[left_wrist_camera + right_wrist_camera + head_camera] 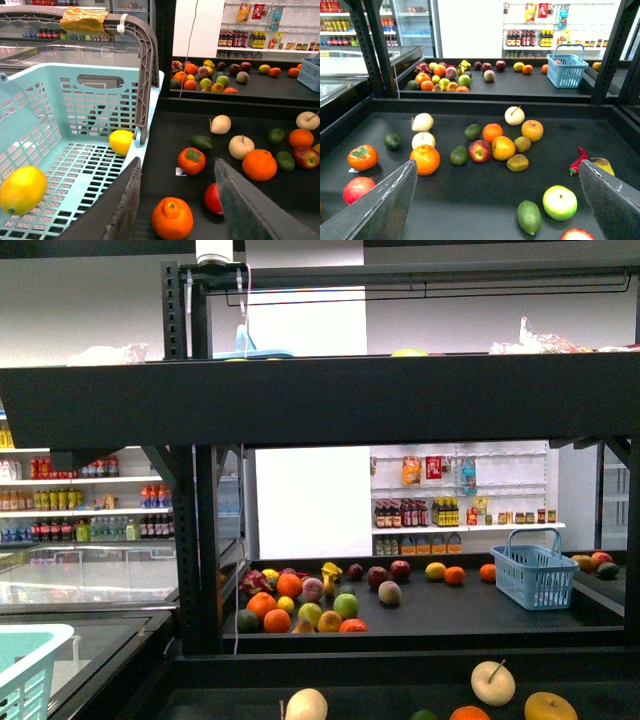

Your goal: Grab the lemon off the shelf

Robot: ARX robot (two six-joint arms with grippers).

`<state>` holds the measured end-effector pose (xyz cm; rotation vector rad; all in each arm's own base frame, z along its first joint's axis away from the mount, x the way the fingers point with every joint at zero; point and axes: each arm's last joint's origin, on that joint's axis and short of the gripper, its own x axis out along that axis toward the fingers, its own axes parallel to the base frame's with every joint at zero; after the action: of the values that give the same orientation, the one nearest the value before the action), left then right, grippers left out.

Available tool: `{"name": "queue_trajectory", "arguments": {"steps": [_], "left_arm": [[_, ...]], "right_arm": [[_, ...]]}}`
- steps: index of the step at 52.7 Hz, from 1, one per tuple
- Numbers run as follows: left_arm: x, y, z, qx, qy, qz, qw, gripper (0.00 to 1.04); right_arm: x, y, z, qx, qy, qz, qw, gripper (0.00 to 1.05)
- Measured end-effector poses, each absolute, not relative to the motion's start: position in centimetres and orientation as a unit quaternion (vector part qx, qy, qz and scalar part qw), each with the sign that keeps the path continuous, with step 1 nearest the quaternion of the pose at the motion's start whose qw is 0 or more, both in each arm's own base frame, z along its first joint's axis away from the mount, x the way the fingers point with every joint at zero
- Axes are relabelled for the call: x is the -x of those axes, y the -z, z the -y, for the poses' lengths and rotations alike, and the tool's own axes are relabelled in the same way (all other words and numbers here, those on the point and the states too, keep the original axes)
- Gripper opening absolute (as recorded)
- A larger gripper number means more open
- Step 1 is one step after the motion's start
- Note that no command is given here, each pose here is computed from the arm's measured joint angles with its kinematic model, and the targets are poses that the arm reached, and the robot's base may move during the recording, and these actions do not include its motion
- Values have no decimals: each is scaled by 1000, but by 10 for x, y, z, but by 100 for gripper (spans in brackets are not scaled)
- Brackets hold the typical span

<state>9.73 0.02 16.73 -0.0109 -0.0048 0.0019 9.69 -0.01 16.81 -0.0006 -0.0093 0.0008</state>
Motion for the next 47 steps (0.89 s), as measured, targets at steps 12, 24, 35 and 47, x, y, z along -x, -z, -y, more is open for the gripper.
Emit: {"name": "queue_trajectory", "arguments": {"steps": [12, 24, 35, 47], "left_arm": [[-97, -167, 0, 4, -1, 2, 1000, 97], [-97, -167, 0, 4, -1, 2, 1000, 97], [-97, -167, 0, 4, -1, 2, 1000, 97], [-97, -167, 0, 4, -1, 2, 1000, 97]], "right_arm": [[-97, -168, 0, 0, 0, 5, 1000, 97], [-97, -168, 0, 0, 0, 5, 1000, 97], [-97, -168, 0, 0, 0, 5, 1000, 97], [-97, -168, 0, 0, 0, 5, 1000, 97]]}}
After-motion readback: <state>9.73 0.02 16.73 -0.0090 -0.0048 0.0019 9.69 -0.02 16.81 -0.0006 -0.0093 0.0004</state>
